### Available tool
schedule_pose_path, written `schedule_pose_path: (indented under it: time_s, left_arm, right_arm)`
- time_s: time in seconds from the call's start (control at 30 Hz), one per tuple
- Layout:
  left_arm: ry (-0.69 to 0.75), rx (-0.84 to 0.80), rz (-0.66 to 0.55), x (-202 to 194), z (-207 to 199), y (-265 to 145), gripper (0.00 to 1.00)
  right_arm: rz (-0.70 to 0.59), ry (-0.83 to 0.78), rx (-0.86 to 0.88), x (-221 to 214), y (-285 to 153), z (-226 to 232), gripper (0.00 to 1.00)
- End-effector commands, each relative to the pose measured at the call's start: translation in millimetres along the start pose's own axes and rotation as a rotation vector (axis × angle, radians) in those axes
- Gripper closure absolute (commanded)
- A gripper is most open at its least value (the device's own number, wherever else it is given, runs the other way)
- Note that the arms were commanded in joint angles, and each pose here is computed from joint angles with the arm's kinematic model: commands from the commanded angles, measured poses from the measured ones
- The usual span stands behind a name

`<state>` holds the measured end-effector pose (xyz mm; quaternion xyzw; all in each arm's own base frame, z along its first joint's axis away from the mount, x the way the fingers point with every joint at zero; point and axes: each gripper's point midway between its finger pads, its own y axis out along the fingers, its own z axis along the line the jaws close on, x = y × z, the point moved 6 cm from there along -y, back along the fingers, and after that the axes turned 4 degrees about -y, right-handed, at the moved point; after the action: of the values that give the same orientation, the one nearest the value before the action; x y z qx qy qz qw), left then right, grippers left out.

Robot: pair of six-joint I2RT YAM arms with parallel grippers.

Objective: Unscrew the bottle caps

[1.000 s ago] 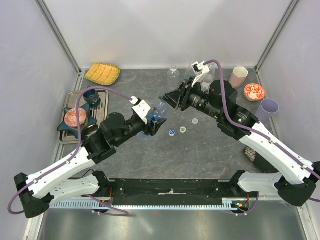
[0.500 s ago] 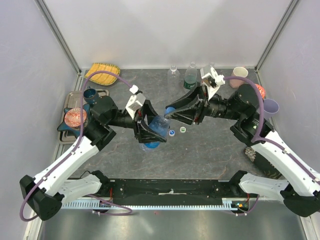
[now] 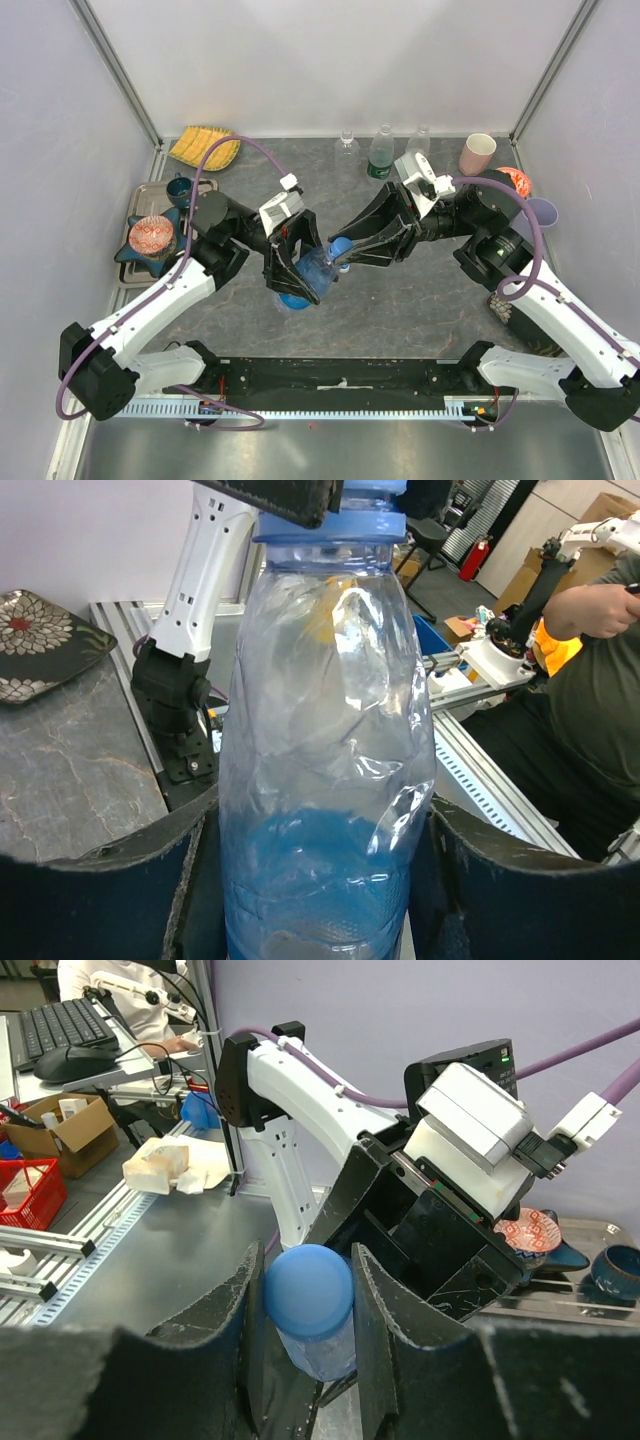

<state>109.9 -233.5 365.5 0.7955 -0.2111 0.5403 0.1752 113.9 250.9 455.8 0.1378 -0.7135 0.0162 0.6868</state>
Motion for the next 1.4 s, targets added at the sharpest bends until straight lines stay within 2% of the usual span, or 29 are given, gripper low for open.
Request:
schedule_pose_path:
  time_s: [0.0,0.07,0.1,0.17,0.2,0.27,0.3,0.4,0.57,0.8,0.97,1.07,1.23,1.27,1.3,1.37]
  left_arm:
    - [0.013,0.074,-0.056,13,2,1,0.56]
    - [0.024,0.103,-0.059,13,3,0,0.56]
    - [0.058,0.123,-0.063,13,5,0,0.56]
    - [0.049,0.144,-0.057,10,7,-1,0.56]
    - [0.055,0.155,-0.06,11,7,-1,0.56]
    - [0.05,0.17,-0.058,9,9,-2,0.56]
    - [0.05,0.178,-0.06,8,10,-2,0.56]
    - [0.049,0.197,-0.06,7,11,-3,0.56]
    - [0.05,0.22,-0.058,5,12,-4,0.55]
    - [0.067,0.283,-0.071,5,14,-6,0.55]
    - [0.085,0.329,-0.082,6,17,-8,0.55]
    - [0.101,0.414,-0.099,6,24,-11,0.55]
    - [0.181,0.724,-0.163,10,45,-22,0.55]
    - [0.218,0.778,-0.165,10,47,-24,0.55]
    - [0.237,0.901,-0.189,13,55,-32,0.54]
    - [0.289,0.987,-0.183,13,58,-31,0.54]
  right_arm:
    - [0.097,0.162,0.073,-36,3,4,1.0]
    - [0.091,0.165,0.046,-31,3,3,1.0]
    - [0.087,0.16,0.033,-28,4,2,0.89]
    - [0.074,0.143,0.017,-21,4,2,0.81]
    - [0.08,0.156,-0.005,-21,3,1,0.71]
    - [0.072,0.148,-0.026,-16,2,1,0.66]
    - [0.07,0.15,-0.035,-14,2,0,0.57]
    - [0.056,0.144,-0.081,-7,1,-2,0.46]
    - [0.046,0.144,-0.146,1,1,-8,0.38]
    - [0.014,0.135,-0.327,20,-2,-25,0.11]
    - [0.002,0.161,-0.481,34,-5,-41,0.03]
    - [-0.026,0.198,-0.622,41,-11,-53,0.03]
    - [-0.085,0.287,-0.909,42,-30,-75,0.04]
    - [-0.085,0.312,-0.933,41,-31,-76,0.04]
    - [-0.084,0.326,-0.954,40,-32,-78,0.04]
    - [-0.073,0.348,-0.995,35,-33,-85,0.05]
